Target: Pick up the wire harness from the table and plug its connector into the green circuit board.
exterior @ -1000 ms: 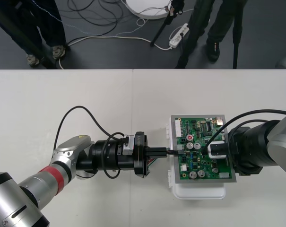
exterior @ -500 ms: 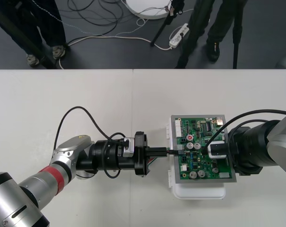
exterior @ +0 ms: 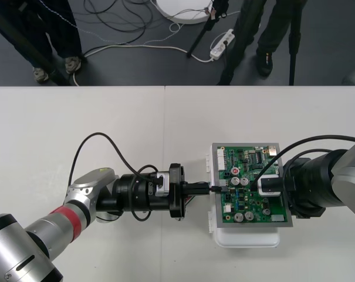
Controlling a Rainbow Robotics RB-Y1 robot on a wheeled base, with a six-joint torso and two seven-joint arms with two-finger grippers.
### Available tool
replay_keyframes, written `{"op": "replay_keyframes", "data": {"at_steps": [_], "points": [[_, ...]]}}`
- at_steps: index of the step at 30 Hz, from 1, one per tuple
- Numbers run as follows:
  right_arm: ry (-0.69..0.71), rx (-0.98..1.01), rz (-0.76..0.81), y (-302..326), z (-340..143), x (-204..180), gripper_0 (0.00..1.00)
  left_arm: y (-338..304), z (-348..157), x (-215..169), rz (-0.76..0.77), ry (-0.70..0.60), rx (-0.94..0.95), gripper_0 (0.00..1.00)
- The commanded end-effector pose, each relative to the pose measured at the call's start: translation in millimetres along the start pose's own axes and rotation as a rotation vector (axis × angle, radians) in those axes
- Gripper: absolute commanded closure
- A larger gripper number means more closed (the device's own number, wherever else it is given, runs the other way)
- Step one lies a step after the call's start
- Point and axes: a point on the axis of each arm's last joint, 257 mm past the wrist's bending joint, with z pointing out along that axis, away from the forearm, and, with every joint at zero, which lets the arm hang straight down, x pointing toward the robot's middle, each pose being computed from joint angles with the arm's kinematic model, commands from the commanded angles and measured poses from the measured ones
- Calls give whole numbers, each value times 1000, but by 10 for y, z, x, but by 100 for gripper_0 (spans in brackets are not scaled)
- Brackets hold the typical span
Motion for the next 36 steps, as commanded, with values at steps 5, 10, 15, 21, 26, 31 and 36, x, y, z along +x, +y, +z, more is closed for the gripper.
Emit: {"op": "replay_keyframes", "data": {"at_steps": [5,10,15,21,26,31,36], "points": [[-58,16,13,-52,-83,-277,0,37,339,-81,130,-20,37,100],[-55,17,12,-55,-83,-268,0,22,385,-93,129,-28,37,100],[-55,19,13,-60,-83,-268,0,21,423,-90,126,-29,34,100],[-58,18,13,-55,-86,-278,0,36,409,-90,127,-27,33,100],[-58,18,13,-55,-86,-278,0,53,344,-66,130,-13,33,100],[-58,18,13,-55,-86,-278,0,74,246,-46,133,2,35,100],[-56,20,13,-60,-86,-272,0,66,146,-29,131,15,45,100]]}}
